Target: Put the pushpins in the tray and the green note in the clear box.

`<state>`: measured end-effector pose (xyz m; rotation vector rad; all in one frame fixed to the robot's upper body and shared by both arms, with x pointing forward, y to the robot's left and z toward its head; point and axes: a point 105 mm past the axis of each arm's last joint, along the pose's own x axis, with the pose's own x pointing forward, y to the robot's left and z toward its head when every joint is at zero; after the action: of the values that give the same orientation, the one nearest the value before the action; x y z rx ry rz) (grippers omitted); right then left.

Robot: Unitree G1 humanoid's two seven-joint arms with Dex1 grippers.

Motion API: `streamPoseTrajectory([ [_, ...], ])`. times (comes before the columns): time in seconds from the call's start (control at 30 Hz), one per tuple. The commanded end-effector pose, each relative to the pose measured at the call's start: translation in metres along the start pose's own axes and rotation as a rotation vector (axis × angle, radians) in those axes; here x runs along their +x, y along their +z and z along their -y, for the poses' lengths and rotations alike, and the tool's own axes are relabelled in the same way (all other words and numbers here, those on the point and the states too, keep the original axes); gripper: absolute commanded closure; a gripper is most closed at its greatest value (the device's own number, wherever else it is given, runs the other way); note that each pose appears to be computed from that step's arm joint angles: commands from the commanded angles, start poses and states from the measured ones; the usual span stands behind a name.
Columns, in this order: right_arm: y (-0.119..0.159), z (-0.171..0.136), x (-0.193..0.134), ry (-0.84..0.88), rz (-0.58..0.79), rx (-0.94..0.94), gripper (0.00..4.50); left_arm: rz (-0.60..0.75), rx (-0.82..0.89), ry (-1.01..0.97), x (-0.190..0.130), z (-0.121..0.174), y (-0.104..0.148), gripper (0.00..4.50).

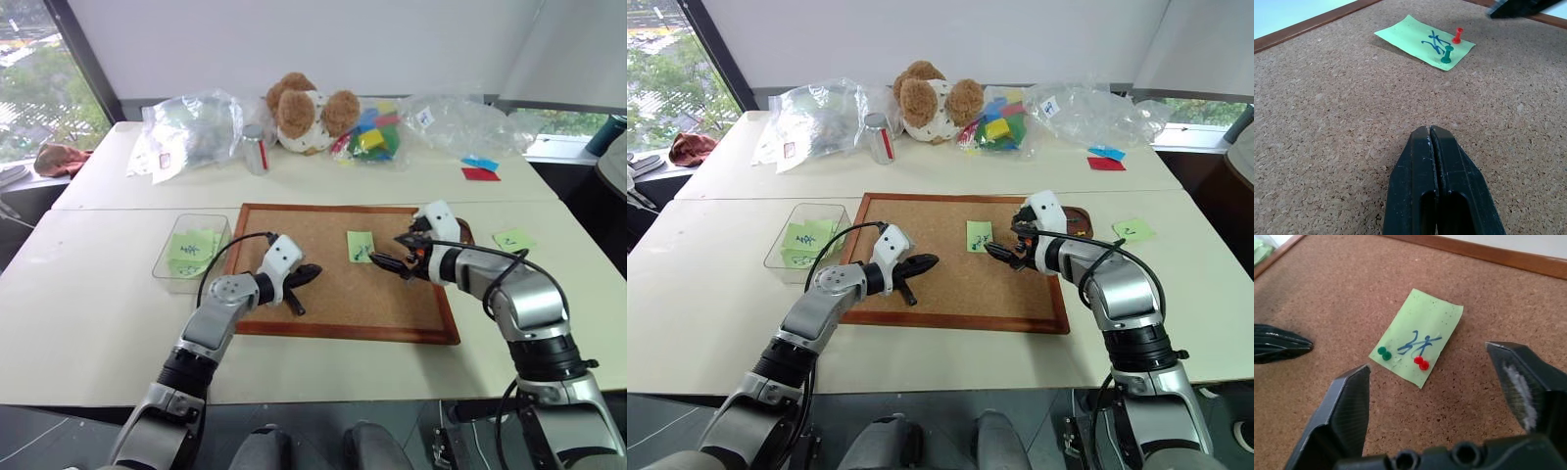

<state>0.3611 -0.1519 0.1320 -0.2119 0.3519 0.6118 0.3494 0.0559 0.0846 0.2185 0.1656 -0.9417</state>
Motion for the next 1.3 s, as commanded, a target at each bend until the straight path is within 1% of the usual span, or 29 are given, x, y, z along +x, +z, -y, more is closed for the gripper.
streamPoseTrajectory([
  [0.03, 0.008, -0.004, 0.009, -0.012, 0.028, -0.050, 1.69, -0.067, -0.027, -0.009, -0.001, 0.004, -0.020, 4.50],
  [0.37, 0.006, -0.003, 0.021, -0.003, 0.037, -0.034, 1.69, -0.071, -0.026, 0.007, -0.006, 0.001, -0.021, 4.50],
  [0.4, 0.006, -0.003, 0.022, -0.004, 0.037, -0.033, 2.21, -0.072, -0.026, 0.008, -0.006, 0.001, -0.022, 4.50],
  [0.43, 0.006, -0.003, 0.022, -0.004, 0.038, -0.033, 2.48, -0.073, -0.026, 0.010, -0.007, 0.001, -0.022, 4.50],
  [0.47, 0.006, -0.003, 0.023, -0.001, 0.039, -0.032, 2.92, -0.073, -0.026, 0.011, -0.007, 0.001, -0.022, 4.50],
  [0.57, 0.006, -0.004, 0.023, 0.008, 0.037, -0.032, 4.42, -0.074, -0.027, 0.013, -0.007, 0.002, -0.022, 4.50],
  [0.77, 0.005, -0.006, 0.020, 0.018, 0.030, -0.041, 4.42, -0.074, -0.031, 0.017, -0.008, 0.002, -0.023, 4.50],
  [0.93, 0.024, -0.001, 0.012, 0.001, 0.079, -0.034, 4.42, -0.078, -0.035, 0.013, -0.007, 0.004, -0.024, 4.50],
  [1.07, 0.044, 0.003, 0.000, -0.018, 0.130, -0.037, 4.42, -0.085, -0.039, 0.003, -0.007, 0.006, -0.026, 4.50],
  [1.2, 0.053, 0.008, -0.008, -0.042, 0.146, -0.043, 4.42, -0.090, -0.038, -0.002, -0.007, 0.007, -0.027, 4.50],
  [1.3, 0.061, 0.021, -0.017, -0.097, 0.167, -0.044, 4.42, -0.093, -0.038, -0.006, -0.006, 0.008, -0.028, 4.50],
])
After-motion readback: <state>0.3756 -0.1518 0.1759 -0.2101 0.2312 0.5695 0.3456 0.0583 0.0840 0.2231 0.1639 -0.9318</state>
